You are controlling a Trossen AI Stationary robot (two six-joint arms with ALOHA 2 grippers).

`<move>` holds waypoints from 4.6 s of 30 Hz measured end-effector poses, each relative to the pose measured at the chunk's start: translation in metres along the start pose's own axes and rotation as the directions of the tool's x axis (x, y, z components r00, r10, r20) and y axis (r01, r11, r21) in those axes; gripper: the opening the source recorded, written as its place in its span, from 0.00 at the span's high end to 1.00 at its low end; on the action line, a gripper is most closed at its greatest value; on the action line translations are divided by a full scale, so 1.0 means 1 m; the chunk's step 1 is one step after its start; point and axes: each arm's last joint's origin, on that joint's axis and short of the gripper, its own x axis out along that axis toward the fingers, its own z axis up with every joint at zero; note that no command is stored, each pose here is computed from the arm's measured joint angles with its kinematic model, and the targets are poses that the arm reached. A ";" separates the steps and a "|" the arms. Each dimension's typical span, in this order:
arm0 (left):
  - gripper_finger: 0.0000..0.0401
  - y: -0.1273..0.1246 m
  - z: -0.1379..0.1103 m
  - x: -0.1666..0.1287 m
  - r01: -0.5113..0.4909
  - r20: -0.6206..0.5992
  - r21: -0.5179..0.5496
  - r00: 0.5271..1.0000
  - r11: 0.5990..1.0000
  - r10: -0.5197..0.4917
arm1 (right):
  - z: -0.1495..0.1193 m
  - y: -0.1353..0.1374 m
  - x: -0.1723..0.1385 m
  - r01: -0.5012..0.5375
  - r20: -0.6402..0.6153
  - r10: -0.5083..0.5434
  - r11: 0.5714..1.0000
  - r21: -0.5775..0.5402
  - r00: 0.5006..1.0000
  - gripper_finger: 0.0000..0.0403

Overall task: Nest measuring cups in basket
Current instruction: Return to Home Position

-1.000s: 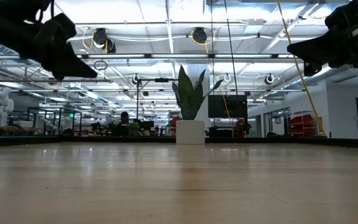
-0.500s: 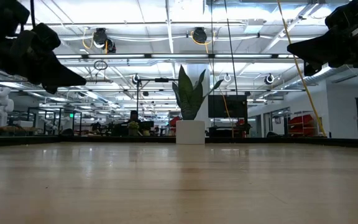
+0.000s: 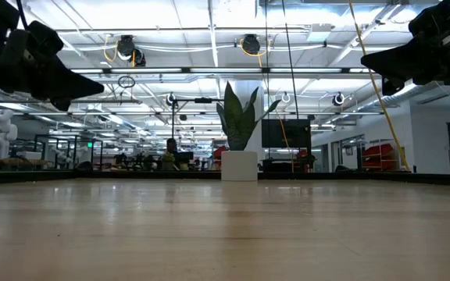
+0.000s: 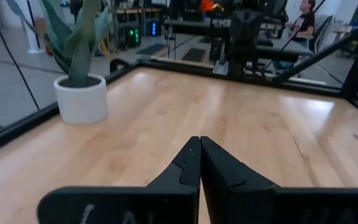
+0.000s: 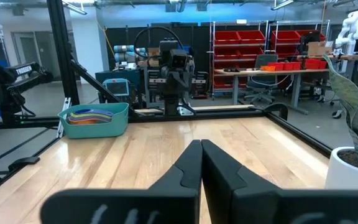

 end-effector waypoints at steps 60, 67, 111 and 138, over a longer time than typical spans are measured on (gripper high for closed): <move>1.00 -0.001 0.007 -0.009 0.079 0.108 0.128 0.990 0.989 -0.093 | 0.000 0.000 0.000 0.000 -0.003 0.000 1.000 0.000 1.000 1.00; 1.00 -0.002 0.007 -0.009 0.085 0.104 0.165 0.989 0.983 -0.103 | 0.000 0.000 0.000 0.000 -0.003 0.000 1.000 0.000 1.000 1.00; 0.99 -0.002 0.009 -0.009 0.104 0.123 0.163 0.984 0.981 -0.125 | 0.000 0.000 0.000 0.000 -0.003 0.000 1.000 0.000 1.000 1.00; 0.99 -0.002 0.010 -0.009 0.105 0.126 0.163 0.984 0.981 -0.126 | 0.000 0.000 0.000 0.000 -0.003 0.000 1.000 0.000 1.000 1.00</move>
